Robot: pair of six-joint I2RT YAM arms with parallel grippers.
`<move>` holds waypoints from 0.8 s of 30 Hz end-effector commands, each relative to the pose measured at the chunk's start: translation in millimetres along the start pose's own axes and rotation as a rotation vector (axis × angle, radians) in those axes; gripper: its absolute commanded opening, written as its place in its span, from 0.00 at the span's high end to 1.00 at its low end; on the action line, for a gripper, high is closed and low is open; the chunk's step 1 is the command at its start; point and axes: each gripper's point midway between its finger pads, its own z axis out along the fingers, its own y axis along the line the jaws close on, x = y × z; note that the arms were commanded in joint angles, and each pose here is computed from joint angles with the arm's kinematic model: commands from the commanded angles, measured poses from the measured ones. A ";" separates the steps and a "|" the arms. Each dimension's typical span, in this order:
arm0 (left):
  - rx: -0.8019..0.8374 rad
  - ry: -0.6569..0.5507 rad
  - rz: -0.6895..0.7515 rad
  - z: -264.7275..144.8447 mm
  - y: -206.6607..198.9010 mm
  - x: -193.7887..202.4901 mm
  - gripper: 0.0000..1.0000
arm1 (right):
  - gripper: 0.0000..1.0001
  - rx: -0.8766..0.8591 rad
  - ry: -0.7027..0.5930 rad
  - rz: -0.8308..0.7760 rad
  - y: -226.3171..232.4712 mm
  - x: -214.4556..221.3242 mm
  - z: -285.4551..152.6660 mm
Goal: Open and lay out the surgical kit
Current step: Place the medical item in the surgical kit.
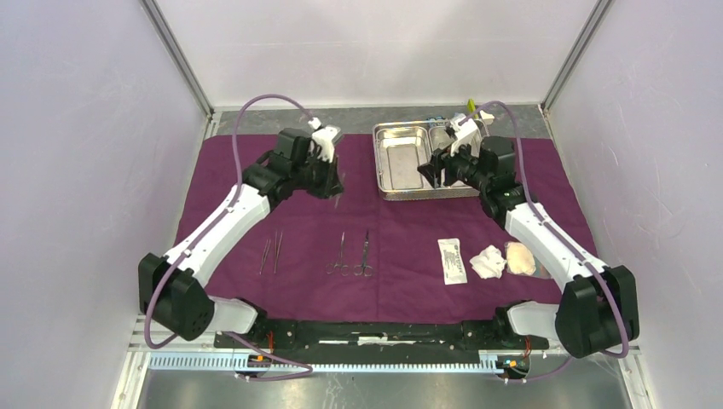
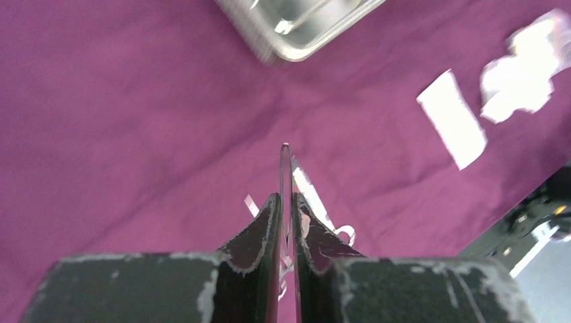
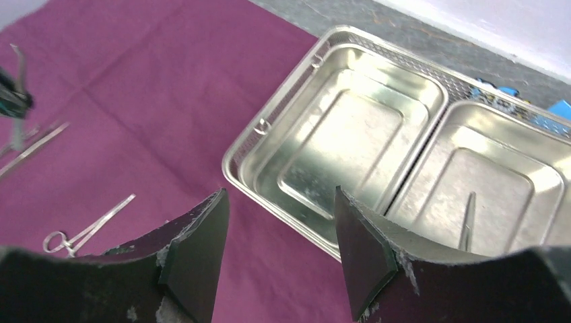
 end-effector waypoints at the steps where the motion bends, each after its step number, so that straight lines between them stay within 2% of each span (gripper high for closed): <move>1: -0.098 0.160 0.058 -33.1 42.7 46.9 0.84 | 0.35 0.005 0.046 -0.089 -8.5 21.5 -8.4; 6: -0.192 0.337 0.025 -64.4 95.6 90.8 0.86 | 0.35 -0.013 0.079 -0.097 -10.4 45.5 -12.5; 11: -0.306 0.525 -0.009 -99.1 147.5 145.3 0.87 | 0.36 -0.009 0.107 -0.071 -18.2 46.6 -13.4; 18: -0.327 0.718 -0.087 -124.5 174.7 203.0 0.88 | 0.36 -0.080 0.098 -0.043 -5.9 46.5 -14.9; 24: -0.309 0.769 -0.211 -125.9 191.3 237.0 0.89 | 0.37 -0.129 0.086 -0.022 3.8 45.3 -19.3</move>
